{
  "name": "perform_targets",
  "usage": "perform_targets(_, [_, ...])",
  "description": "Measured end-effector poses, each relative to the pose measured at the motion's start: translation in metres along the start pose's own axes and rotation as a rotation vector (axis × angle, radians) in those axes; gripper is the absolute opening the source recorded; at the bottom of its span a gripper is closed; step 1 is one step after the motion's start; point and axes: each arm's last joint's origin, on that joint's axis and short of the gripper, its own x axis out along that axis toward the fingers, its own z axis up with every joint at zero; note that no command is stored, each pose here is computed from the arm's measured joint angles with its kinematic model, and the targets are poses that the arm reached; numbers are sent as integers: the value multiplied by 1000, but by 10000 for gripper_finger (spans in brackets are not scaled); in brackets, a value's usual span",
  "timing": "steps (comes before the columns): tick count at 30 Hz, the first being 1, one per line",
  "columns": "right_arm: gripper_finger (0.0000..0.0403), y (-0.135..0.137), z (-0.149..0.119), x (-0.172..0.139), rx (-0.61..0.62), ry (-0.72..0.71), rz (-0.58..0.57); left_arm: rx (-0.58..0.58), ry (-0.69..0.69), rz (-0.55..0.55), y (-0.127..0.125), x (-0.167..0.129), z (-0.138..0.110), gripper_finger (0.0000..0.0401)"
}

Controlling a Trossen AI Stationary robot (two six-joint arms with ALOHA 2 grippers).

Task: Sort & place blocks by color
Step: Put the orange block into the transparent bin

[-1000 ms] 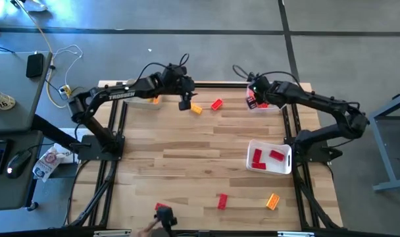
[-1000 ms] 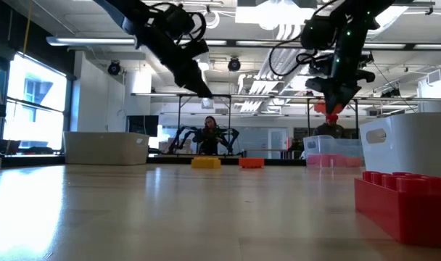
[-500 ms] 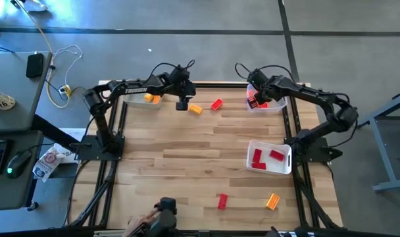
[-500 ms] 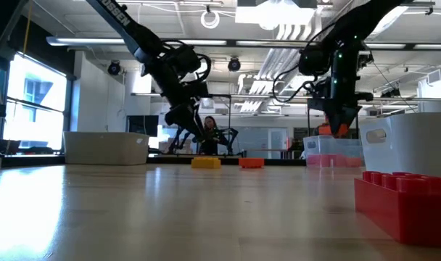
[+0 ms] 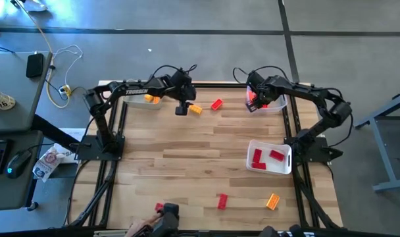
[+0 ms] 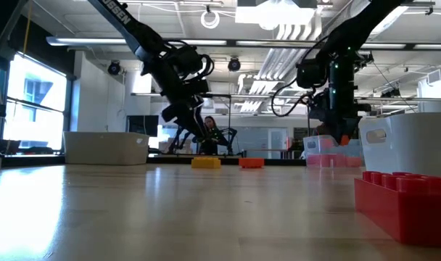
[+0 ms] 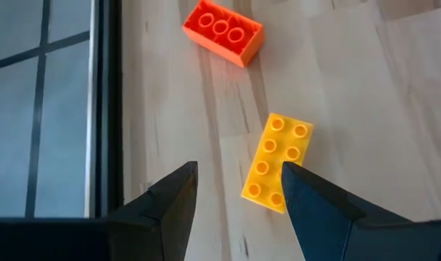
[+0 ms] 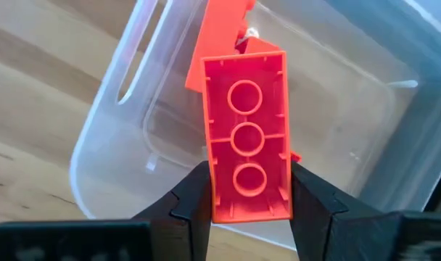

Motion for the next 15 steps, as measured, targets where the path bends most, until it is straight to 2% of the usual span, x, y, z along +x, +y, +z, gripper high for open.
perform_targets(11, [126, -1, 0, 0, -80, -8, -29, 16, 40, -53, -12, 1, 3, 186])
perform_targets(15, [126, -1, 1, 0, -103, -11, -29, 12, 63, -66, -9, -5, 8, 186])
